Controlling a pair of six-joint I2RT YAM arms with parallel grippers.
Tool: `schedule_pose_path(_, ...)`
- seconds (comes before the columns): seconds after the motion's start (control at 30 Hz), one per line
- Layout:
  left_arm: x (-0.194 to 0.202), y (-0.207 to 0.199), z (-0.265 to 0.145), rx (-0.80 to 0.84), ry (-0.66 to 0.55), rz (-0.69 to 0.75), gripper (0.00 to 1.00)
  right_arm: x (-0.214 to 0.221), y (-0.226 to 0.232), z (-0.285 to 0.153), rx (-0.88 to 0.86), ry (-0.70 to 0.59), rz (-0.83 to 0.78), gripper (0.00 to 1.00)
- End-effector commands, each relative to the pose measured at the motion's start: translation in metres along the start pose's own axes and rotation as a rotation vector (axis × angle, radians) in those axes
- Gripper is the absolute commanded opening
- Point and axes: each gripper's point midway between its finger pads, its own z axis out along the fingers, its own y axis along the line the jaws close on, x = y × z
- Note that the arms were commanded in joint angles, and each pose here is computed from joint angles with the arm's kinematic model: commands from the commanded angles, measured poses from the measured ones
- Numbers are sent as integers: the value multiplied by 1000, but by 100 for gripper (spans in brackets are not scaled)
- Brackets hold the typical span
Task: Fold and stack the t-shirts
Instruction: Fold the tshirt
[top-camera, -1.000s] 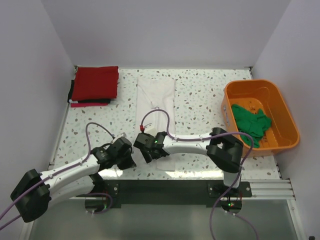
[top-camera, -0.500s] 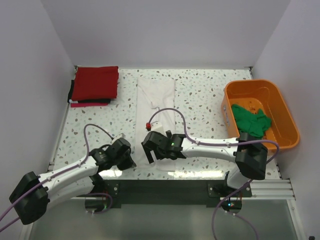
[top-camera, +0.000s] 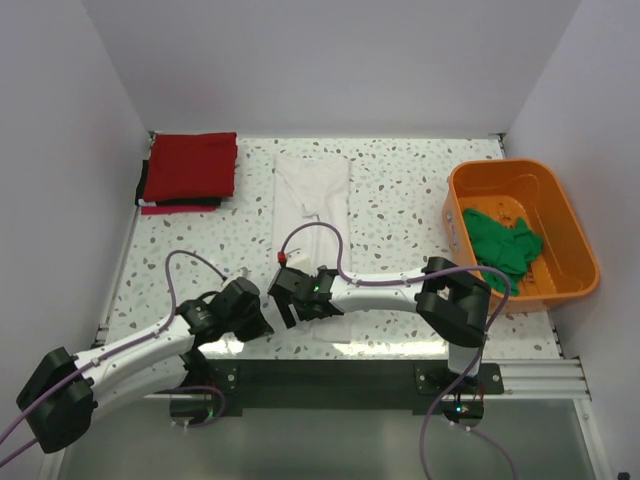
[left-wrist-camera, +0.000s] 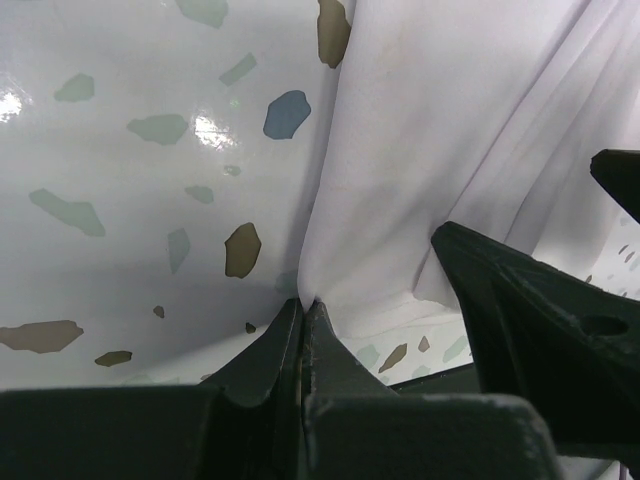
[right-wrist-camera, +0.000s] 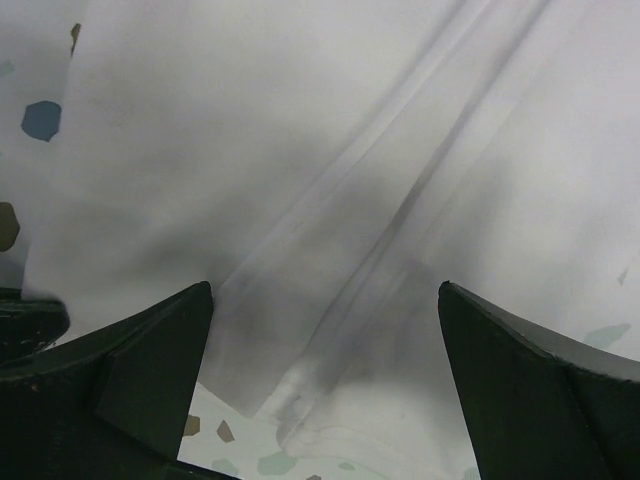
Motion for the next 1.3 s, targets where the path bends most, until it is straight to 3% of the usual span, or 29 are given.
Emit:
schedule_pose_path(0.0, 17, 39, 3, -137, 48, -2, 0, -7, -13, -10, 68, -31, 27, 99)
schedule_pose_path(0.33, 13, 47, -4, -184, 25, -31, 0, 17, -54, -45, 121, 5, 23, 99)
schedule_pose_path(0.87, 13, 47, -5, -195, 31, -20, 0, 43, -54, -83, -103, 5, 170, 98)
schedule_pose_path(1.13, 13, 44, -6, -179, 29, -17, 0, 70, -43, -70, -258, 72, 297, 65)
schedule_pose_path(1.27, 13, 44, -6, -175, 29, -17, 0, 77, -44, -65, -246, 91, 309, 61)
